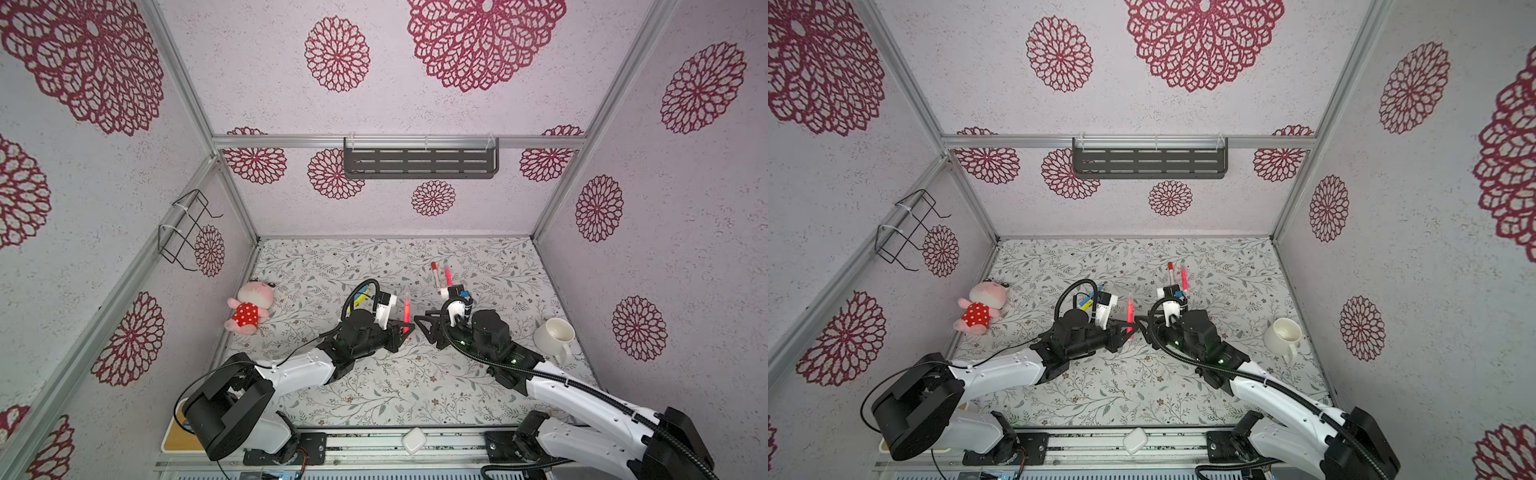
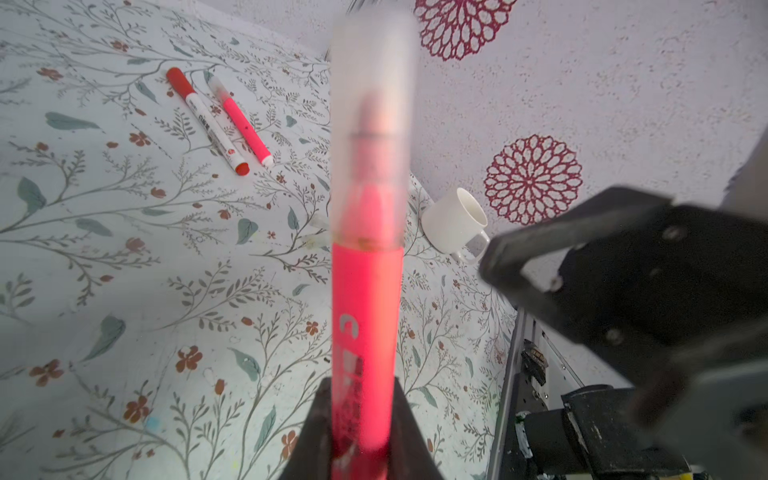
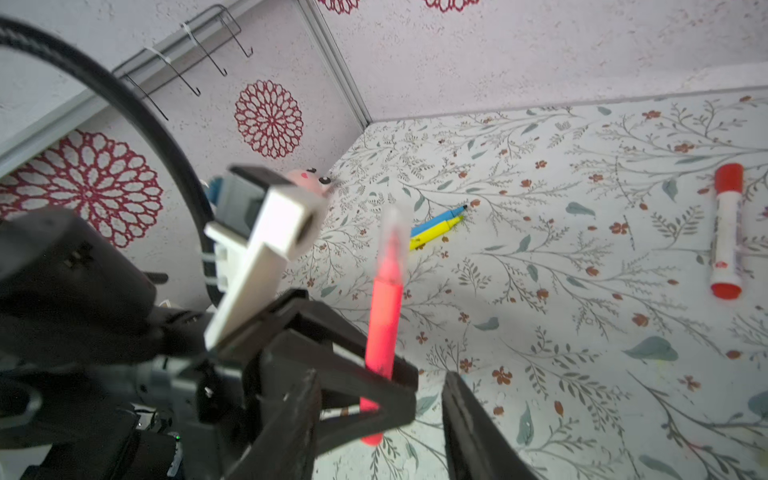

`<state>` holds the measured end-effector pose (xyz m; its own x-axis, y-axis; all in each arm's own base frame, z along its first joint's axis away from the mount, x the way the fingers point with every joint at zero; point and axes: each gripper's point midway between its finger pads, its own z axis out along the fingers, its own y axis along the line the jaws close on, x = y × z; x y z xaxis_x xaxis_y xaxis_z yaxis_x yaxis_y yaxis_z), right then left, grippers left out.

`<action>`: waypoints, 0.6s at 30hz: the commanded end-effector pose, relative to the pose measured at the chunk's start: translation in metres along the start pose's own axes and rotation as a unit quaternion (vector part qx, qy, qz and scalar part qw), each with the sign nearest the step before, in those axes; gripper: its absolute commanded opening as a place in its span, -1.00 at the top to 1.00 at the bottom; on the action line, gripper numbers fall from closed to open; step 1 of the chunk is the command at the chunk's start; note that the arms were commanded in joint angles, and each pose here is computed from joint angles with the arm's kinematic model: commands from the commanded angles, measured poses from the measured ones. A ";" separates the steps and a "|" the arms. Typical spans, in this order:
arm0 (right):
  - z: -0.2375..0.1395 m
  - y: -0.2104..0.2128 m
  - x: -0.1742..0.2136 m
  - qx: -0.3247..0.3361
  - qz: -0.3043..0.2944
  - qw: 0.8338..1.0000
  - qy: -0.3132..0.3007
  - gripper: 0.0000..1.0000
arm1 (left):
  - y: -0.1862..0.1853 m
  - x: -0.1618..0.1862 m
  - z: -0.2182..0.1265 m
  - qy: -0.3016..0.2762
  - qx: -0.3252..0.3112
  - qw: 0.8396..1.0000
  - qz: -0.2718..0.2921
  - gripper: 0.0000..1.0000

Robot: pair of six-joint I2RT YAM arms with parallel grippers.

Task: Insert the pens into the pen caps
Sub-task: 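Grip the capped pink highlighter with the right gripper while the left gripper releases it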

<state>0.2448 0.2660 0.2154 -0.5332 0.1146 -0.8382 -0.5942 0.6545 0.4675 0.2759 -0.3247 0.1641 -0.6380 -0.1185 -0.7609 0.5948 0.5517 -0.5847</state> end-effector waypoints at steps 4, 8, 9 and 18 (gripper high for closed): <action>-0.003 0.007 -0.003 -0.014 -0.001 1.000 0.003 0.02 | -0.012 -0.018 0.008 -0.018 0.016 1.000 0.019 1.00; -0.006 0.010 -0.018 -0.008 -0.019 1.000 -0.008 0.02 | -0.015 -0.015 0.008 -0.018 0.018 1.000 0.019 1.00; -0.007 0.011 -0.022 -0.009 -0.021 1.000 -0.011 0.02 | -0.016 -0.015 0.007 -0.018 0.017 1.000 0.019 1.00; 0.008 0.014 -0.040 -0.014 -0.024 0.999 -0.016 0.01 | -0.023 -0.011 0.005 -0.015 0.017 0.999 0.027 1.00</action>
<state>0.2582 0.2695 0.2400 -0.5127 0.1064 -0.8520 -0.6062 0.6579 0.4469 0.2745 -0.3399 0.1754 -0.6173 -0.1111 -0.7789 0.6243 0.5334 -0.5708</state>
